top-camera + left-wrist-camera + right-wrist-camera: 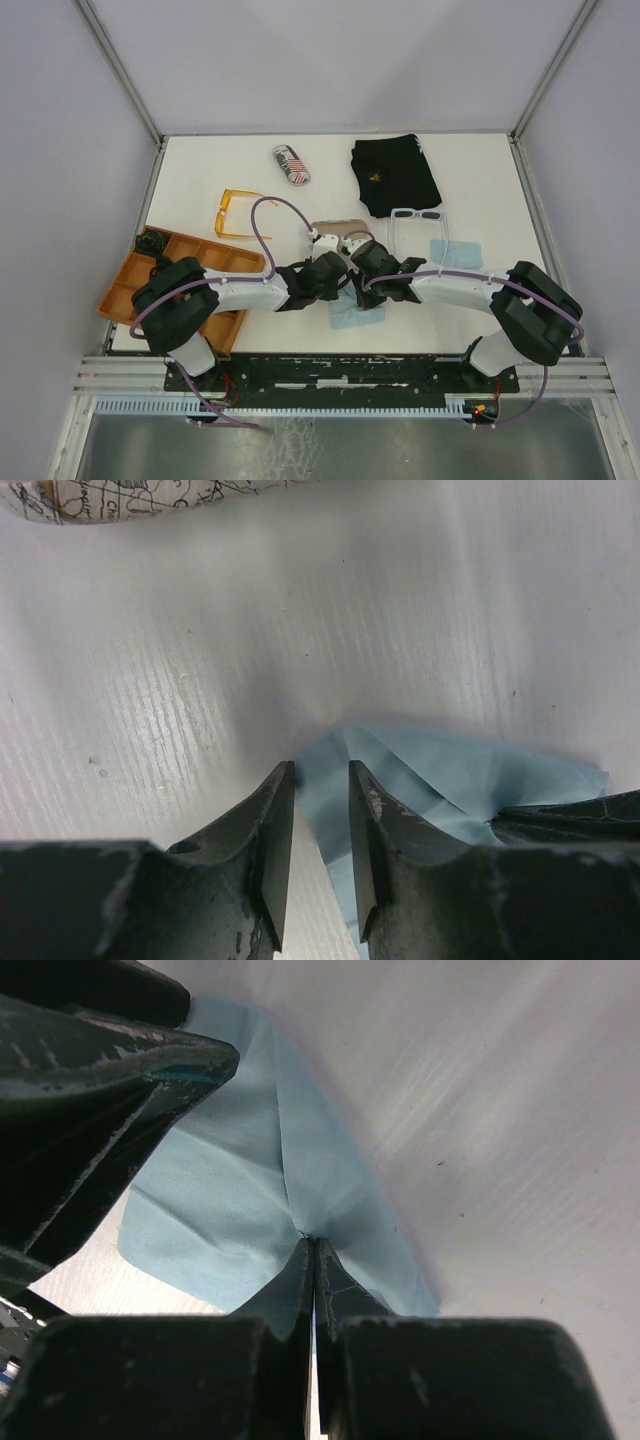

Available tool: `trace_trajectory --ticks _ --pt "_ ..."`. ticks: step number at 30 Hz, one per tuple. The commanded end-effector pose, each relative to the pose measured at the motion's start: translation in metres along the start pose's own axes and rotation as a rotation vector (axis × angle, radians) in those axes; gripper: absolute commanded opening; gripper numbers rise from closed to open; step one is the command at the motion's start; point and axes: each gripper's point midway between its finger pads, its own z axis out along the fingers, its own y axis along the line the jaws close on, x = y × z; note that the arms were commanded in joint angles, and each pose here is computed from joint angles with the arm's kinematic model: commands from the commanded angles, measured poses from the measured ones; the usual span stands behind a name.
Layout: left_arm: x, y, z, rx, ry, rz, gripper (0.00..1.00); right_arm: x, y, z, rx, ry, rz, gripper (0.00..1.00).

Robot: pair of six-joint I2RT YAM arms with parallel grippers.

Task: Organize the sunglasses
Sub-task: Fold the glasses cleaning cloth at the center of the board.

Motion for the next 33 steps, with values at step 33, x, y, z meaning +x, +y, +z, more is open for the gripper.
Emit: trace_trajectory --ticks 33 --pt "0.020 0.011 -0.003 -0.010 0.017 0.025 0.03 -0.019 -0.012 -0.021 0.061 -0.090 0.002 0.00"
